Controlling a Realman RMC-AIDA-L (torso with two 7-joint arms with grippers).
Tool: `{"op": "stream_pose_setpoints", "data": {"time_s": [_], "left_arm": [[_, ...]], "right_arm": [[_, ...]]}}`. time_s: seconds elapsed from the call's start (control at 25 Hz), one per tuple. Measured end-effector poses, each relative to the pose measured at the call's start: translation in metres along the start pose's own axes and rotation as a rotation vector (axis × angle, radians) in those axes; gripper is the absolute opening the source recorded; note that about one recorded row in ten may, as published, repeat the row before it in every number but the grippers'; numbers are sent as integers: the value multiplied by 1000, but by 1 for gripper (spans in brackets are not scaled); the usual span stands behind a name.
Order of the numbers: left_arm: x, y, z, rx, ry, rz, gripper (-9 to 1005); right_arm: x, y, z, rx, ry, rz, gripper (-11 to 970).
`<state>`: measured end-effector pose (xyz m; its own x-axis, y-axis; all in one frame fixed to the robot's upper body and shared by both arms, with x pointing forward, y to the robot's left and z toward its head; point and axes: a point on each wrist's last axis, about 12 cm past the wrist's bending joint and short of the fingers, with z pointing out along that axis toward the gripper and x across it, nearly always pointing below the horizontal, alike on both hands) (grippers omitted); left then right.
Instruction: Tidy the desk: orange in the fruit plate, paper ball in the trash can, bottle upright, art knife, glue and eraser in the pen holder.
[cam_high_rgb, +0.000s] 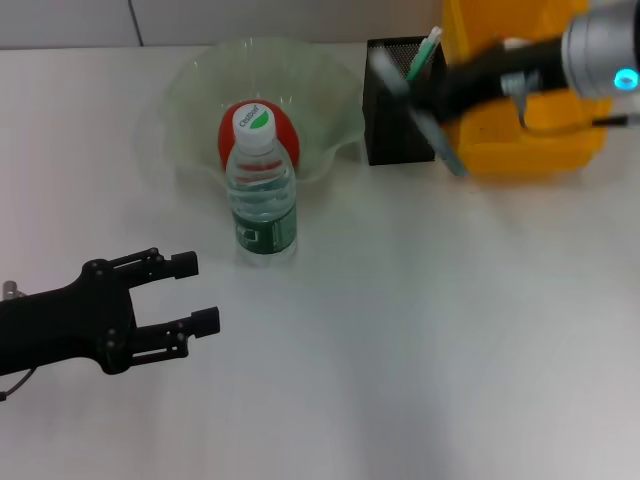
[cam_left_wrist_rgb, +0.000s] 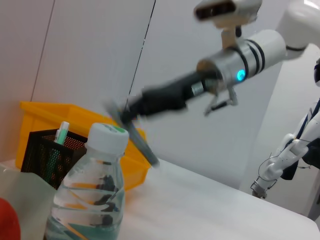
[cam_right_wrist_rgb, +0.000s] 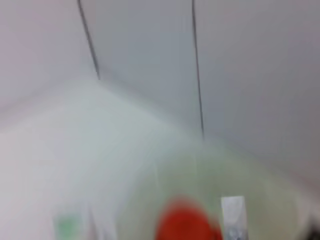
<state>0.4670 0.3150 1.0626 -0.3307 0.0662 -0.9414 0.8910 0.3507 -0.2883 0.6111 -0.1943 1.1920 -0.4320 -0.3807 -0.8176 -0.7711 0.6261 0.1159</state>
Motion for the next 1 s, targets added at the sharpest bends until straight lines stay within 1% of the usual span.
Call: {"op": "stream_pose_setpoints", "data": {"time_s": [0.08, 0.12, 0.16, 0.28, 0.32, 0.36, 0.48, 0.52, 0.68, 0.88, 0.92, 1.0], "left_arm": [[0, 0, 0, 0, 0, 0, 784], [0, 0, 0, 1, -1, 1, 784], [0, 0, 0, 1, -1, 1, 784], [-1, 0, 2, 2, -4, 2, 784], [-1, 0, 2, 4, -6, 2, 784], [-1, 0, 2, 4, -6, 2, 784], [-1, 0, 4, 5, -9, 3, 784], [-2, 0, 4, 4, -10, 5, 784], [-2, 1, 4, 3, -10, 8, 784], [-5, 3, 4, -3, -13, 15, 784], [-6, 4, 5, -3, -16, 18, 784], [-7, 4, 6, -4, -18, 19, 784]], "right_arm": [[0, -3, 1, -10, -158, 17, 133], [1, -10, 8, 1, -324, 45, 133], [1, -10, 8, 1, -324, 45, 133], [7, -20, 25, 48, -494, 88, 133], [9, -25, 37, 75, -582, 119, 132], [9, -25, 37, 75, -582, 119, 132], [15, -32, 50, 137, -673, 152, 132], [19, -37, 53, 183, -707, 170, 132], [22, -39, 53, 205, -716, 173, 131], [33, -39, 55, 226, -691, 149, 130], [39, -39, 55, 246, -692, 139, 130], [43, -39, 55, 260, -708, 134, 129]]}}
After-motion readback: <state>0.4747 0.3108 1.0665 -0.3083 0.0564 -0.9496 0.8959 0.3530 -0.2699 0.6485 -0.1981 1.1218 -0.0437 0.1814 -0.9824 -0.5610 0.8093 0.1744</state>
